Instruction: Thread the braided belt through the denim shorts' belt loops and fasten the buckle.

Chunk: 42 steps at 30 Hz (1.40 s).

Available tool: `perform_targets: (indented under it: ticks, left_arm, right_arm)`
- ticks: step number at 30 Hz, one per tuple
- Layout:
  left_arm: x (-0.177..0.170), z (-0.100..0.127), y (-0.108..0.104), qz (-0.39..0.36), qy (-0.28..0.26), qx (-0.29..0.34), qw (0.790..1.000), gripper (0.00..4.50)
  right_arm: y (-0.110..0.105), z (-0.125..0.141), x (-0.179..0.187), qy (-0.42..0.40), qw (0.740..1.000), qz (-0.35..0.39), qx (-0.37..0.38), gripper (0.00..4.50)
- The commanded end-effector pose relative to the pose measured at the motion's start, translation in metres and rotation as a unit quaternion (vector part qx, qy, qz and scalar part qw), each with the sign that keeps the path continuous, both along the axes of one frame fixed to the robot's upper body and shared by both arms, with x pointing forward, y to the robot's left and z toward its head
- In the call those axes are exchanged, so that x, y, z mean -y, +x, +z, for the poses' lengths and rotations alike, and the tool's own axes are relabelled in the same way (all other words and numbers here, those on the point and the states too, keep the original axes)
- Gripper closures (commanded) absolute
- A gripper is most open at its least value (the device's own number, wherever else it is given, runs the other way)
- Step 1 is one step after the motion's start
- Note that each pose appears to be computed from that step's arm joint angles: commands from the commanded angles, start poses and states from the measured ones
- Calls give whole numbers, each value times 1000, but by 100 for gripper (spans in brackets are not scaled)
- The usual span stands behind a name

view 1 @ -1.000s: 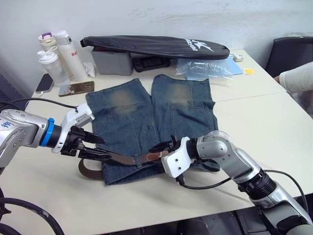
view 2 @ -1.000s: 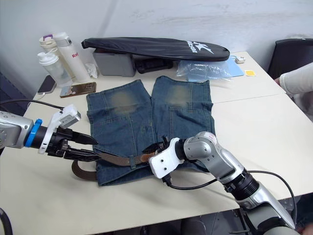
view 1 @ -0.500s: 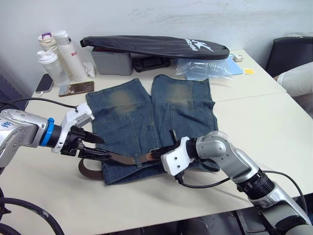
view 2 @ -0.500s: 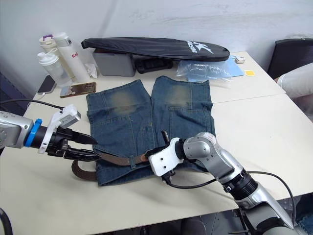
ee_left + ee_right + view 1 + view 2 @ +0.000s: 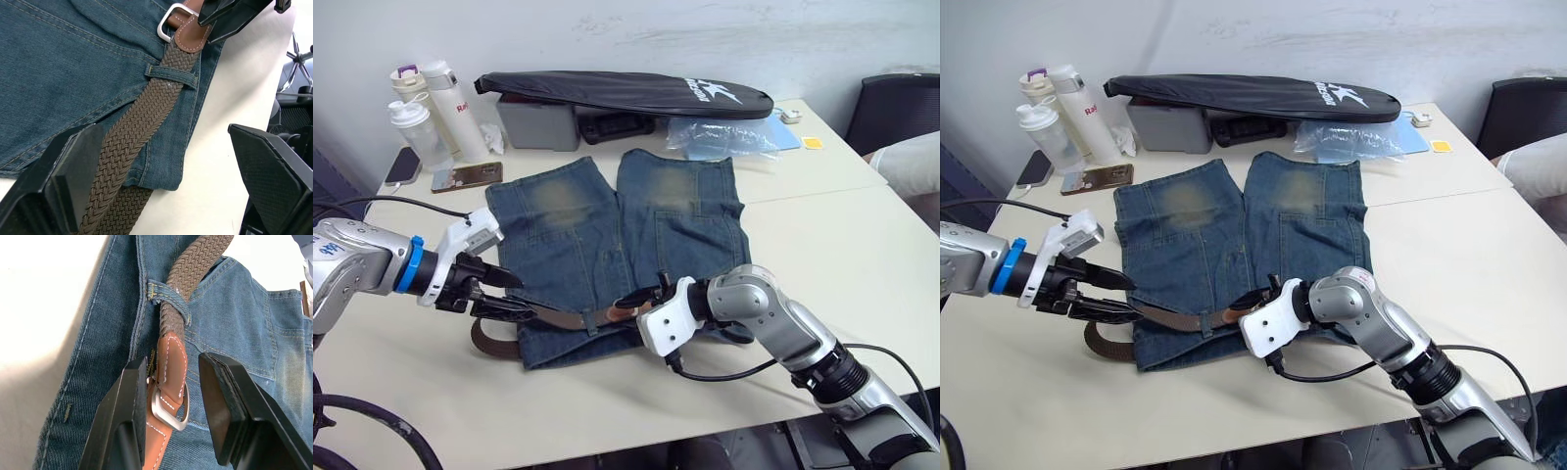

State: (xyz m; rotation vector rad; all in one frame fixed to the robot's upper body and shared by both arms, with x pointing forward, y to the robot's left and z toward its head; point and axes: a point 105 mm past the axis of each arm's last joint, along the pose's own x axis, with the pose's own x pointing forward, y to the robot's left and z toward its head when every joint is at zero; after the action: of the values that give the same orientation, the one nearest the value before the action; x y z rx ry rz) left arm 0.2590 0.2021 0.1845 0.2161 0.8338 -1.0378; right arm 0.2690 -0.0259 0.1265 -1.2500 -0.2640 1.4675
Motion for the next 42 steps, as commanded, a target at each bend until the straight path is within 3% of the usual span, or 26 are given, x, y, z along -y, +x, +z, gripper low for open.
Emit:
perform_targets:
  ticks: [1,8,11,13,22,26,32,39,42]
  left_arm:
    - [0,10,2,-3,2,18,1000,0]
    - [1,10,3,-5,3,20,1000,0]
    - [1,10,3,-4,3,22,1000,0]
    - [1,10,3,-4,3,22,1000,0]
    - [-3,11,7,6,1,31,1000,0]
    - [-5,15,20,28,-6,57,998,0]
    - [-3,11,44,50,-8,86,995,0]
    - [30,-10,73,14,-4,97,995,291]
    - [45,-28,66,-55,25,73,996,421]
  right_arm:
    - [-3,6,-3,2,1000,12,22,270]
    - [-1,5,-3,3,1000,9,22,270]
    - [0,4,-3,2,1000,7,20,354]
    - [0,4,-4,2,1000,7,19,447]
    - [-4,13,-5,24,1000,18,9,447]
    - [-5,38,2,40,999,22,4,447]
    - [-3,48,8,27,999,18,22,447]
    - [-2,42,6,23,999,16,21,450]
    - [-2,40,5,23,999,14,25,450]
